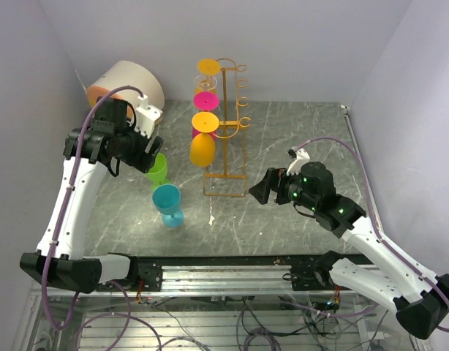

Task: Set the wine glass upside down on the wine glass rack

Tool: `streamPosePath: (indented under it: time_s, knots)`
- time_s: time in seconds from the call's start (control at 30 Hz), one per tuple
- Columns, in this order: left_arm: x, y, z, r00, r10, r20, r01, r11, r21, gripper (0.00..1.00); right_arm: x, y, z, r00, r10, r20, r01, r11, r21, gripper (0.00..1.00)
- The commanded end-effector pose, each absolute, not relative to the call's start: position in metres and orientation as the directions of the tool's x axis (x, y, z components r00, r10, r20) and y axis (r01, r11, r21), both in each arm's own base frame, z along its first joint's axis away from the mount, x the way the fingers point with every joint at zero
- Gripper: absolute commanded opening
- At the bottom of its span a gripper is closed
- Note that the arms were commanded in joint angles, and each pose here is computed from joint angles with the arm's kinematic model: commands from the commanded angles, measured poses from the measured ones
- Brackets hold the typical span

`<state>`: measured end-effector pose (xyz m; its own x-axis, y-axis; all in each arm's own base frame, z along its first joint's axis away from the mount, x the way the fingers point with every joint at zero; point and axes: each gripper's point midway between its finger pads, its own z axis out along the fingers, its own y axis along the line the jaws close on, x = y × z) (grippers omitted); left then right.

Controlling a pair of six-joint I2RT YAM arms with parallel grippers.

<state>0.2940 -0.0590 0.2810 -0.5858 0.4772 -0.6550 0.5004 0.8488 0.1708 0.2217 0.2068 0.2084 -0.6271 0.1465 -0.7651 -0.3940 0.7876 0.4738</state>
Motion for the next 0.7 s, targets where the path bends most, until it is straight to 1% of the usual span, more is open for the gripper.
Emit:
streamPosePath:
  time_s: [0.0,0.03,0.13,0.2,0.27,0.33,0.4,0.43,0.47,0.67]
  knots:
    - [0.248,-0.082,0.286,-0.573,0.507,-0.644,0.642,0.766,0.033,0.77,0.222,0.206,0.214,-0.614,0.154,-0.774,-0.398,0.787,0.472,1.00]
    - [0.241,-0.084,0.282,-0.570,0.533,-0.626,0.673,0.740,0.018,0.72,0.222,0.205,0.214,-0.615,0.157,-0.773,-0.391,0.790,0.471,1.00]
    - [0.206,-0.094,0.269,-0.539,0.626,-0.563,0.786,0.614,-0.071,0.77,0.221,0.206,0.216,-0.624,0.151,-0.767,-0.392,0.789,0.474,1.00]
    - [0.199,-0.095,0.260,-0.533,0.654,-0.537,0.804,0.589,-0.082,0.76,0.222,0.207,0.216,-0.624,0.144,-0.768,-0.395,0.790,0.469,1.00]
    - [0.210,-0.091,0.250,-0.563,0.636,-0.527,0.768,0.639,-0.049,0.70,0.224,0.206,0.215,-0.621,0.138,-0.772,-0.393,0.797,0.459,1.00]
    - [0.217,-0.091,0.239,-0.603,0.611,-0.512,0.734,0.676,-0.057,0.56,0.225,0.207,0.216,-0.625,0.132,-0.770,-0.394,0.798,0.456,1.00]
    - [0.220,-0.098,0.230,-0.627,0.593,-0.504,0.726,0.679,-0.104,0.54,0.225,0.211,0.222,-0.623,0.122,-0.773,-0.413,0.787,0.457,1.00]
    - [0.222,-0.102,0.226,-0.633,0.585,-0.507,0.724,0.680,-0.121,0.49,0.226,0.211,0.223,-0.620,0.122,-0.775,-0.414,0.788,0.455,1.00]
    - [0.226,-0.103,0.222,-0.642,0.577,-0.504,0.713,0.691,-0.116,0.46,0.226,0.211,0.224,-0.616,0.126,-0.778,-0.415,0.788,0.456,1.00]
    - [0.246,-0.096,0.196,-0.678,0.566,-0.470,0.666,0.743,-0.066,0.43,0.226,0.214,0.217,-0.617,0.150,-0.772,-0.413,0.774,0.481,1.00]
